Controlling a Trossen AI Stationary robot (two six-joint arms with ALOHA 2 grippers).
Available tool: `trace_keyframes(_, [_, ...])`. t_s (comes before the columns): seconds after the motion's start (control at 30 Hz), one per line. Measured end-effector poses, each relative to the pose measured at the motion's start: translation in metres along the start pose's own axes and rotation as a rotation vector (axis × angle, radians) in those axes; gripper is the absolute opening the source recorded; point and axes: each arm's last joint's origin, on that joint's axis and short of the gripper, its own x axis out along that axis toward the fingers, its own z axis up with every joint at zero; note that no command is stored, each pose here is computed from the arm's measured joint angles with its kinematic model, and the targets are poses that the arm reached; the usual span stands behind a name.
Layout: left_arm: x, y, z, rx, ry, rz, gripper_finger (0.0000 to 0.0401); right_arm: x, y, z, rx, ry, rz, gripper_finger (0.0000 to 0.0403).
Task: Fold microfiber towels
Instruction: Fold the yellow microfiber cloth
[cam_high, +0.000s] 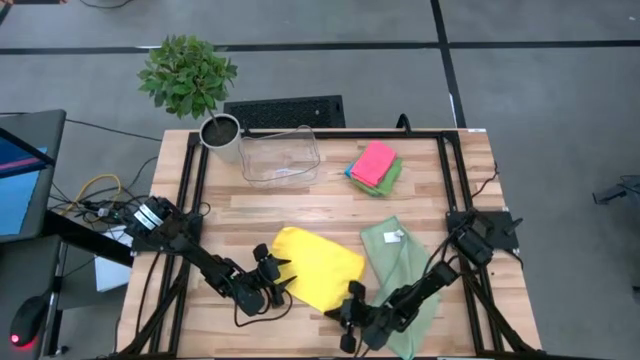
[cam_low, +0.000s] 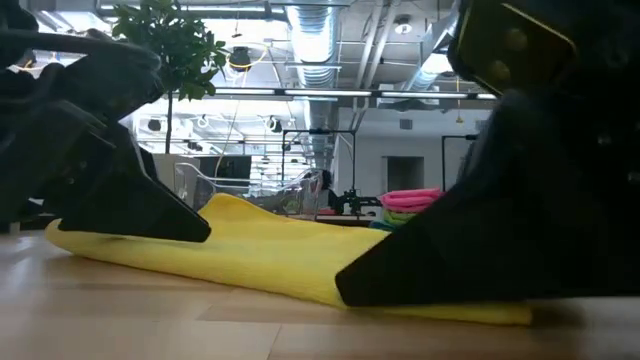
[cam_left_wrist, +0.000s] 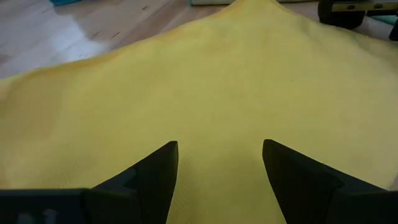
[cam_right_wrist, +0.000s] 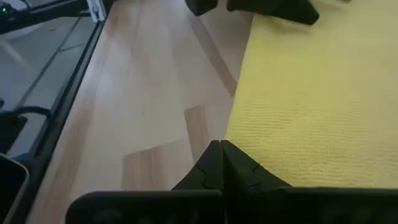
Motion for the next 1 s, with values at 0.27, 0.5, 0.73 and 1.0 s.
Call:
trace_keyframes(0.27, [0.006,0.004,0.004,0.002,-0.006,0.024,0.0228,0.004,-0.008,-0.005,-0.047,0.000,-0.092,0.0028])
trace_keyframes(0.5, [0.022,0.018,0.011,-0.011,0.006,0.083,0.0228,0.016,-0.030,0.004,-0.103,0.007,-0.165,0.0016])
trace_keyframes(0.73, [0.036,0.031,0.016,-0.024,0.055,0.104,0.0228,0.012,-0.028,0.002,-0.071,0.027,-0.150,0.0023])
trace_keyframes(1.0, [0.043,0.036,0.019,-0.053,0.073,0.093,0.0228,-0.031,-0.010,0.006,-0.166,0.123,-0.135,0.0025])
